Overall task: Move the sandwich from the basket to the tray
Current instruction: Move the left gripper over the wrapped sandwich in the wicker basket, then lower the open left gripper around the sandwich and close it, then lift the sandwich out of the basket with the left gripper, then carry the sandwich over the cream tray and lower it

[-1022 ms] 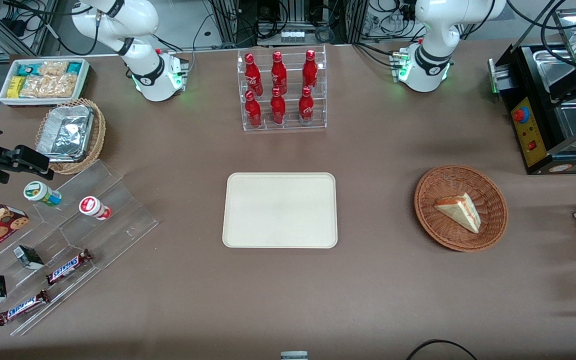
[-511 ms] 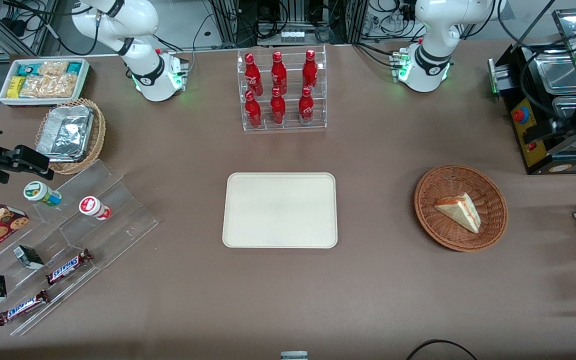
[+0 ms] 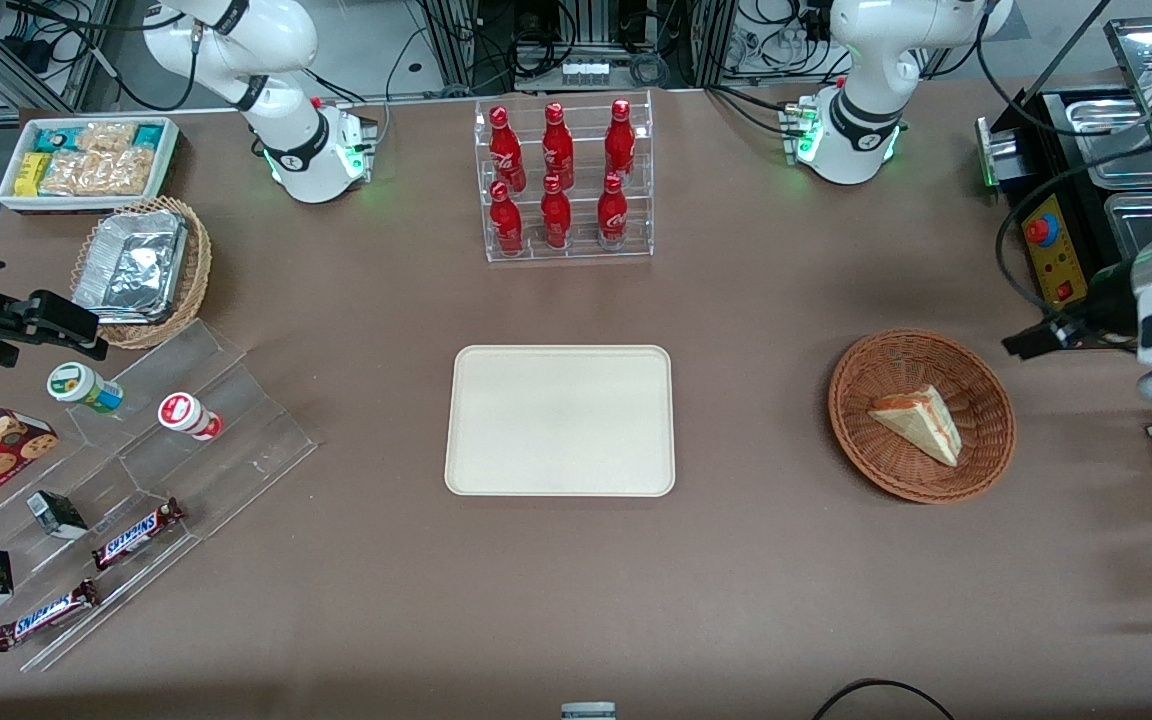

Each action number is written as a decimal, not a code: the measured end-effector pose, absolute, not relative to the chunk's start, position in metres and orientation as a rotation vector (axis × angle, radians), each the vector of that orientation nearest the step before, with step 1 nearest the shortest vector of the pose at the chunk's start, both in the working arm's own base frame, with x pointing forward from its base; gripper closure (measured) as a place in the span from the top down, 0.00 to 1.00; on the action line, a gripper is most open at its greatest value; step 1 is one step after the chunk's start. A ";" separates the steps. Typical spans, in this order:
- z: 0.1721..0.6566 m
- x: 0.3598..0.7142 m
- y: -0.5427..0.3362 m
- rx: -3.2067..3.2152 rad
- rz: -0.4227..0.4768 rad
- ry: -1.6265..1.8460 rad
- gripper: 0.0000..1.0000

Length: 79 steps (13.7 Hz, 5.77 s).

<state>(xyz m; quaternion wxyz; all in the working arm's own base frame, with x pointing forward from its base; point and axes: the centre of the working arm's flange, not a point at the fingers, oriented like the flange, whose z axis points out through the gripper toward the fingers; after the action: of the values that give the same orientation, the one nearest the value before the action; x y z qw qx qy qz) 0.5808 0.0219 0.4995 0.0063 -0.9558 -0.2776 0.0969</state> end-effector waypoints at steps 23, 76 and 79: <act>0.268 0.577 0.015 -2.710 0.186 -1.494 1.00; 0.277 0.491 -0.460 -3.030 0.065 -0.039 0.18; 0.266 0.496 -0.459 -3.035 0.063 -0.046 0.18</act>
<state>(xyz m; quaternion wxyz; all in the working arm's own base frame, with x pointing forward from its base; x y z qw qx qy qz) 0.4963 -0.4586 0.2664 0.0529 -0.9983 -0.0151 0.0208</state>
